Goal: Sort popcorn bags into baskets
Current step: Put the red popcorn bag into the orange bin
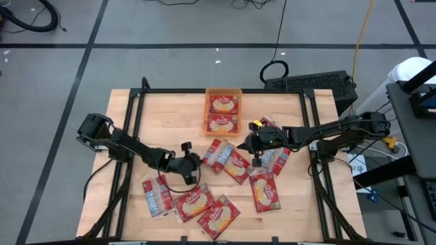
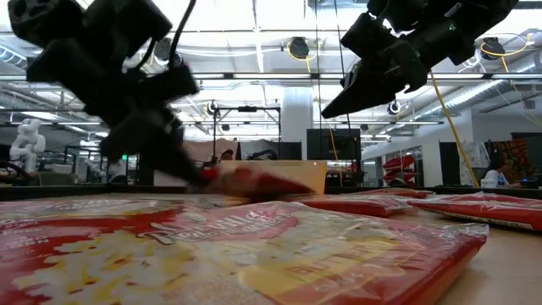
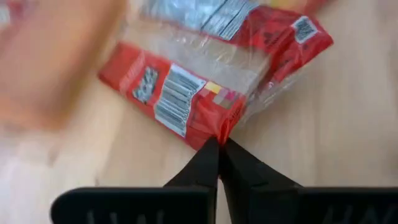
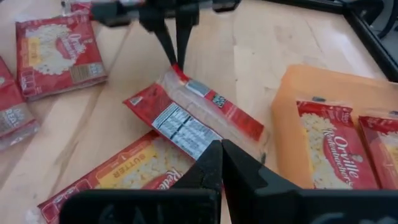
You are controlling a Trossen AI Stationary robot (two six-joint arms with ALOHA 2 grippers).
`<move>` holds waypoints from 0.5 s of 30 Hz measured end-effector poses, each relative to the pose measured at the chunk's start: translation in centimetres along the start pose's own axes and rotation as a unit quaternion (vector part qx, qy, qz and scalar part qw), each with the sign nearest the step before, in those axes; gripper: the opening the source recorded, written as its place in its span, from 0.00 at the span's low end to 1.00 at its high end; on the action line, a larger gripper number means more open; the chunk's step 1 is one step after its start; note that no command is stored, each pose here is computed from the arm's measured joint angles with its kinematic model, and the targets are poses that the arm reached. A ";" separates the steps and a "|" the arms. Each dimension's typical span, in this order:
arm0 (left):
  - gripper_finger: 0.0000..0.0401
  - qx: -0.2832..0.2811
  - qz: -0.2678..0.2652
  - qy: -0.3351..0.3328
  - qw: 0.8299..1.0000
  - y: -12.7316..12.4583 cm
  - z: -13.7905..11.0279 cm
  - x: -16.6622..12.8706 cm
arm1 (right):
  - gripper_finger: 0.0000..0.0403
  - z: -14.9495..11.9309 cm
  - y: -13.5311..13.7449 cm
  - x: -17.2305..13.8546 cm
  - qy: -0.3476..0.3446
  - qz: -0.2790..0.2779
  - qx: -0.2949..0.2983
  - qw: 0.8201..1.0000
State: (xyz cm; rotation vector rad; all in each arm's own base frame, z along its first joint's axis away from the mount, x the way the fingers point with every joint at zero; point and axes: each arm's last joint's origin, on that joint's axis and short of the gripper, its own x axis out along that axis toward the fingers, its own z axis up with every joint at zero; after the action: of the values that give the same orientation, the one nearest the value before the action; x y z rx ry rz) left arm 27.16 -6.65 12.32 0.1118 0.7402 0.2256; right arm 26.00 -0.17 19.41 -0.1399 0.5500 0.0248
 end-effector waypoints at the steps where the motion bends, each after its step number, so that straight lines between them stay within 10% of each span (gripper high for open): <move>1: 0.03 -0.008 0.000 -0.014 1.000 0.4 0.5 -0.4 | 0.00 0.0 0.2 0.0 0.001 -0.004 -0.002 1.000; 15: 0.01 -0.141 -0.045 -0.150 0.977 6.7 5.6 -4.4 | 0.30 0.9 3.4 1.5 -0.036 -0.157 -0.120 0.980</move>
State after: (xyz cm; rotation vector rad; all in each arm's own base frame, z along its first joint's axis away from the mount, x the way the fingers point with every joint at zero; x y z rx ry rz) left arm 26.71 -1.34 20.54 -0.1557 0.4047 0.2192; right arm 27.52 3.34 18.98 -0.4577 0.4472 -0.2116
